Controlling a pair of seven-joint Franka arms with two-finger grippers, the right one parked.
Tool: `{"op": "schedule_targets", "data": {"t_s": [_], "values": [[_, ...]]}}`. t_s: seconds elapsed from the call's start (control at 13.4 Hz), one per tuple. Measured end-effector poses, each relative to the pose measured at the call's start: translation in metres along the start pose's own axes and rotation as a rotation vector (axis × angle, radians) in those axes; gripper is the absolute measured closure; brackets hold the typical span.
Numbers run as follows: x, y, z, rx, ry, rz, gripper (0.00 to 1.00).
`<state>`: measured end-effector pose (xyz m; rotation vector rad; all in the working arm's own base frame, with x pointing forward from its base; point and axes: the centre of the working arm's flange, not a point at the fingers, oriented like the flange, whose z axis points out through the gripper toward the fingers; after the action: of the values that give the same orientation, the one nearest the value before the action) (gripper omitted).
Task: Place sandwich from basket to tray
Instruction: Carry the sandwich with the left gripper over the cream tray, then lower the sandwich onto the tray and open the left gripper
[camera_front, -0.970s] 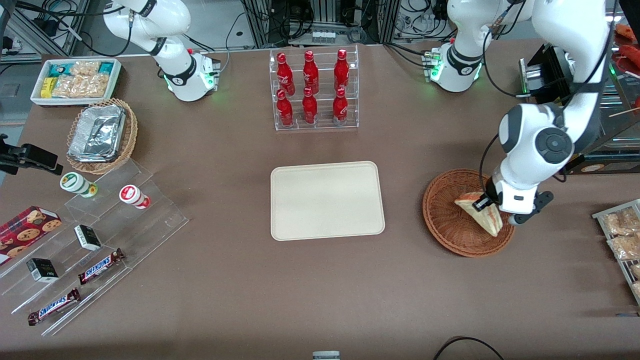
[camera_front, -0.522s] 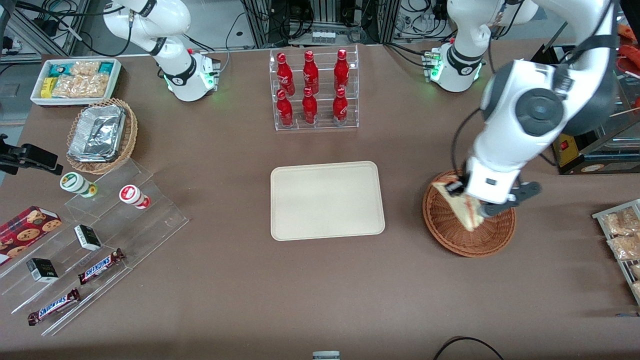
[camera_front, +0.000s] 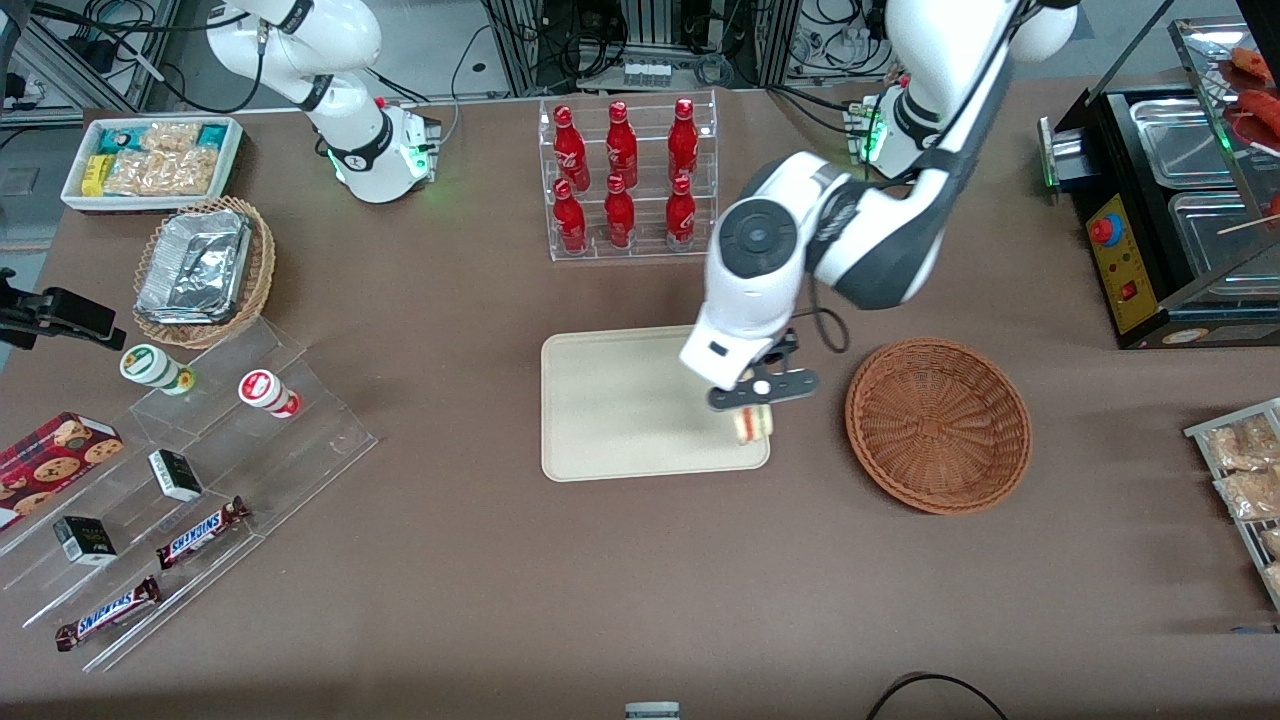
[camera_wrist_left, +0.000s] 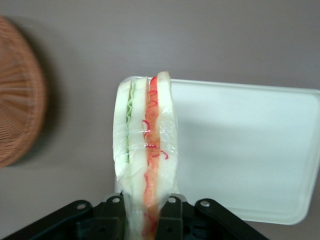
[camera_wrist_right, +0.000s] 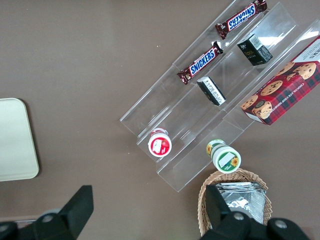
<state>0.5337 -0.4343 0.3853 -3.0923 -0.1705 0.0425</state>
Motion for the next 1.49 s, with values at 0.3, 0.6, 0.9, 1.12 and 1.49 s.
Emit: {"op": "schedule_targets", "data": {"t_s": [0.3,0.6,0.9,1.12,1.49], "values": [[-0.043,0.061,0.055,0.02,-0.003,0.115,0.81],[-0.058,0.087,0.104,0.031,0.034,0.186,0.81],[-0.059,0.092,0.136,0.04,0.046,0.211,0.81],[-0.064,0.098,0.152,0.038,0.04,0.215,0.81],[-0.062,0.102,0.152,0.02,0.054,0.214,0.56]]}}
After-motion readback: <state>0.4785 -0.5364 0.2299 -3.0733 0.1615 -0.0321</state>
